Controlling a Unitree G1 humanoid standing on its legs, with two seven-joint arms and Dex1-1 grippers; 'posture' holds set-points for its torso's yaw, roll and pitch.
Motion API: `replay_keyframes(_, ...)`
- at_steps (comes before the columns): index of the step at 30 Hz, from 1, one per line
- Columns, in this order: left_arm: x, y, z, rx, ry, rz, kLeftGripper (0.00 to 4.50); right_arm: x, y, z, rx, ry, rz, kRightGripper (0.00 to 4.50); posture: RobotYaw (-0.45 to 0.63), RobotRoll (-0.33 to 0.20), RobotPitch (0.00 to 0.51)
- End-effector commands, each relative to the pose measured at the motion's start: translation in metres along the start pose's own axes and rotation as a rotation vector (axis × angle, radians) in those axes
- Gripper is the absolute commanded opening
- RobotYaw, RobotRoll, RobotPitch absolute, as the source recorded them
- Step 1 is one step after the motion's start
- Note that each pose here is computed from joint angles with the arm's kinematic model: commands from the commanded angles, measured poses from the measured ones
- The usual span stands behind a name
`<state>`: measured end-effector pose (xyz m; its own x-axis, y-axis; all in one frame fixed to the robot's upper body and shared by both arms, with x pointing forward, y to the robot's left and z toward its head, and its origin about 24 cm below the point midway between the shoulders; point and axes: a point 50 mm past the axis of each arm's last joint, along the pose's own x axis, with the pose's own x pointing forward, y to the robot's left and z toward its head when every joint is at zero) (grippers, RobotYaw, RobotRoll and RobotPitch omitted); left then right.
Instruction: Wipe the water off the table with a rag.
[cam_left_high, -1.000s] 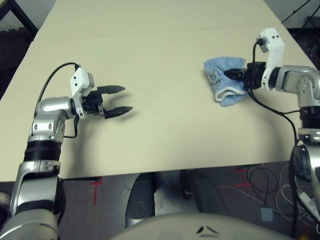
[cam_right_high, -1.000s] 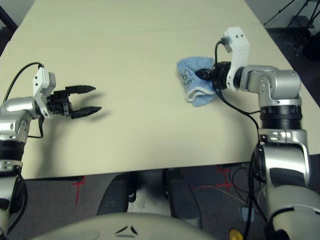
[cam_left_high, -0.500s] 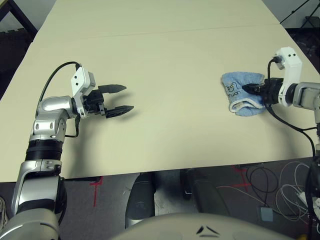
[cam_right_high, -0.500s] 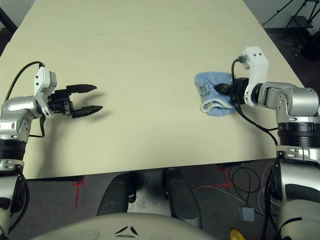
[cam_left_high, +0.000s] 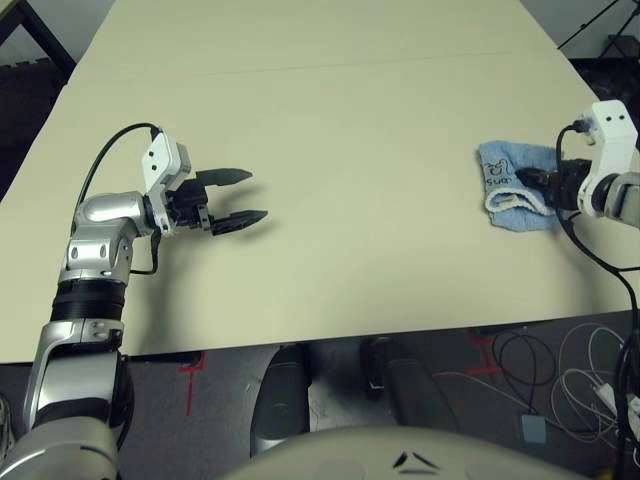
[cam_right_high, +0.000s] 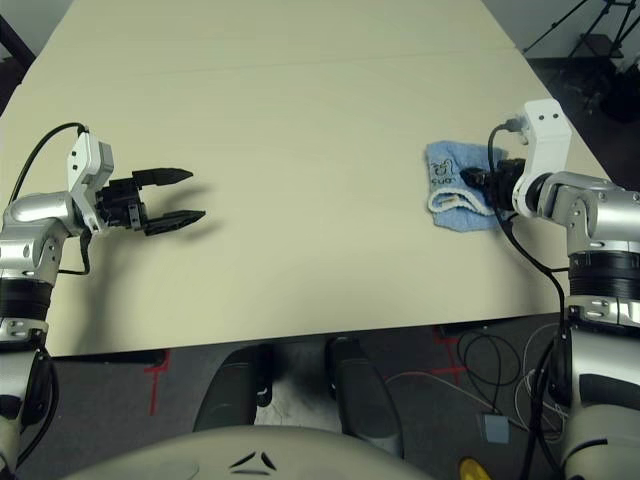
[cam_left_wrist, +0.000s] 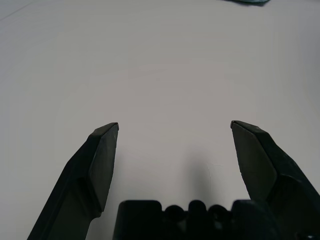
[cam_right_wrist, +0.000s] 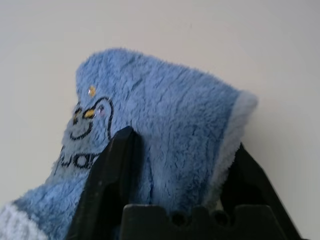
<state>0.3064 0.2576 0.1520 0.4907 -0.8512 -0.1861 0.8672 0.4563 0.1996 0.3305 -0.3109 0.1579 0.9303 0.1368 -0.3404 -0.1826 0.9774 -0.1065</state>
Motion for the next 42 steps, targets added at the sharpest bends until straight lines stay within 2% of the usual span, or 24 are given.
replay_keyframes(1,-0.004,0.005,0.006,-0.026,-0.059,0.077,4.5,-0.006,-0.014,0.019,-0.117,-0.163,-0.091,3.94,0.09,0.0,0.196)
replay_keyframes(2,-0.005,0.007,0.007,-0.032,-0.073,0.099,4.5,-0.007,-0.017,0.022,-0.136,-0.192,-0.113,4.31,0.09,0.0,0.196)
replay_keyframes(3,-0.007,0.01,0.009,-0.04,-0.095,0.136,4.5,-0.009,-0.022,0.024,-0.145,-0.219,-0.157,4.49,0.09,0.0,0.196)
replay_keyframes(9,-0.021,0.029,0.017,-0.097,-0.212,0.394,4.5,-0.016,-0.044,0.025,-0.108,-0.353,-0.341,4.49,0.1,0.0,0.197)
replay_keyframes(14,-0.045,0.054,0.018,-0.143,-0.281,0.71,4.5,-0.013,-0.045,0.02,-0.014,-0.449,-0.314,4.49,0.11,0.0,0.2)
replay_keyframes(18,-0.064,0.064,0.016,-0.126,-0.304,0.923,4.5,-0.007,-0.04,0.009,0.02,-0.474,-0.259,4.49,0.12,0.0,0.202)
replay_keyframes(22,-0.083,0.065,0.0,-0.129,-0.258,1.075,4.5,-0.002,-0.035,-0.002,0.023,-0.466,-0.233,4.49,0.14,0.0,0.208)
replay_keyframes(29,-0.102,0.058,-0.023,-0.167,-0.229,1.199,4.5,-0.001,-0.034,-0.012,0.029,-0.47,-0.221,4.49,0.14,0.0,0.207)
replay_keyframes(37,-0.108,0.055,-0.036,-0.2,-0.214,1.26,4.5,-0.008,-0.042,-0.022,0.074,-0.512,-0.282,4.49,0.14,0.0,0.197)
replay_keyframes(42,-0.107,0.055,-0.041,-0.208,-0.2,1.27,4.5,-0.009,-0.044,-0.021,0.096,-0.549,-0.301,4.49,0.14,0.0,0.19)
